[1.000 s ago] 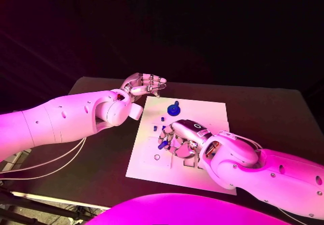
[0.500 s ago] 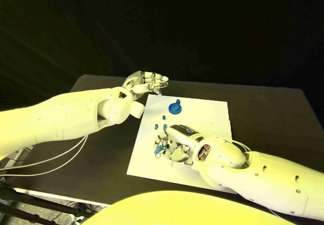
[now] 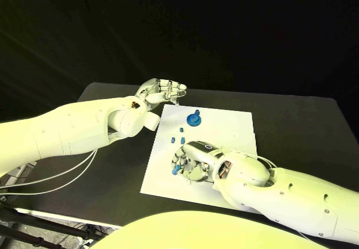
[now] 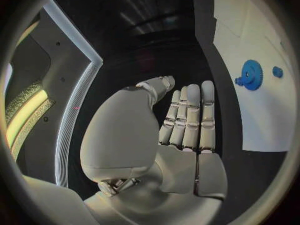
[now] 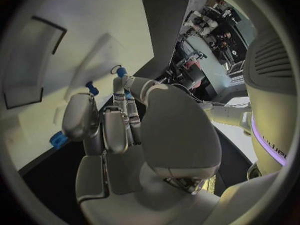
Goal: Assemble the parts on the task board
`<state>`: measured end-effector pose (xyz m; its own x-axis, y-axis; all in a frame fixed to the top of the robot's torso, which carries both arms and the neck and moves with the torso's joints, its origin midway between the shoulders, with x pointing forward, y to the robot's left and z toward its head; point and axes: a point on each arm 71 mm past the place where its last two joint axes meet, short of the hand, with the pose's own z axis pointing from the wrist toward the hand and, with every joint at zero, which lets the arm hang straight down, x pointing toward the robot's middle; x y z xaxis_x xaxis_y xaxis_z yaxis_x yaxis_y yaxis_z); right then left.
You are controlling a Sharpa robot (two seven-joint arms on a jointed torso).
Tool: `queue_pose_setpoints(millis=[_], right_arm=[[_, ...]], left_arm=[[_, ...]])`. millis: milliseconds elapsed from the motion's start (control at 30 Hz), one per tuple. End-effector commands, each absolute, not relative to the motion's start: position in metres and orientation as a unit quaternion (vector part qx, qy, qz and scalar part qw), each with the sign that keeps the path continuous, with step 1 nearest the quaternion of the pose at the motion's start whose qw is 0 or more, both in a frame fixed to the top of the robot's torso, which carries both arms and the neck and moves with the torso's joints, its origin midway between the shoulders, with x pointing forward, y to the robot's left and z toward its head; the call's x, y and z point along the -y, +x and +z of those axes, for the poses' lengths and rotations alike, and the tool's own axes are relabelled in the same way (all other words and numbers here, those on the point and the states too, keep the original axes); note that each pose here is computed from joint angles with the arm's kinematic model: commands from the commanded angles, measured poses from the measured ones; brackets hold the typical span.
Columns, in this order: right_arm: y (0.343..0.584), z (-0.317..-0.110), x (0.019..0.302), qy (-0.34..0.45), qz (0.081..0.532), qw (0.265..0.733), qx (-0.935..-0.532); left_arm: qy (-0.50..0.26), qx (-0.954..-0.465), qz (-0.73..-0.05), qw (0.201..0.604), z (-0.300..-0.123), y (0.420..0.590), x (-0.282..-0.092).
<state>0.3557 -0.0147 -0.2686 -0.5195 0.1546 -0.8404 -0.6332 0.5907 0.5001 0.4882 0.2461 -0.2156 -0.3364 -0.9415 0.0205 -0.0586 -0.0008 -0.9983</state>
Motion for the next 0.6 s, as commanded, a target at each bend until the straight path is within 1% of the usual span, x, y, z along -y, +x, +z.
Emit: queue_pose_setpoints(millis=[33, 400, 600], right_arm=[[0.3560, -0.2726, 0.0151, -0.171, 0.408, 0.464, -0.767], [0.3579, -0.2759, 0.0149, -0.179, 0.394, 0.484, -0.761], [0.3575, -0.2766, 0.0138, -0.185, 0.390, 0.484, -0.761]], left_arm=[[-0.421, -0.590, -0.574, 0.382, -0.2145, 0.4879, -0.2434], [-0.421, -0.591, -0.574, 0.380, -0.2147, 0.4878, -0.2439], [-0.421, -0.591, -0.574, 0.380, -0.2147, 0.4878, -0.2440]])
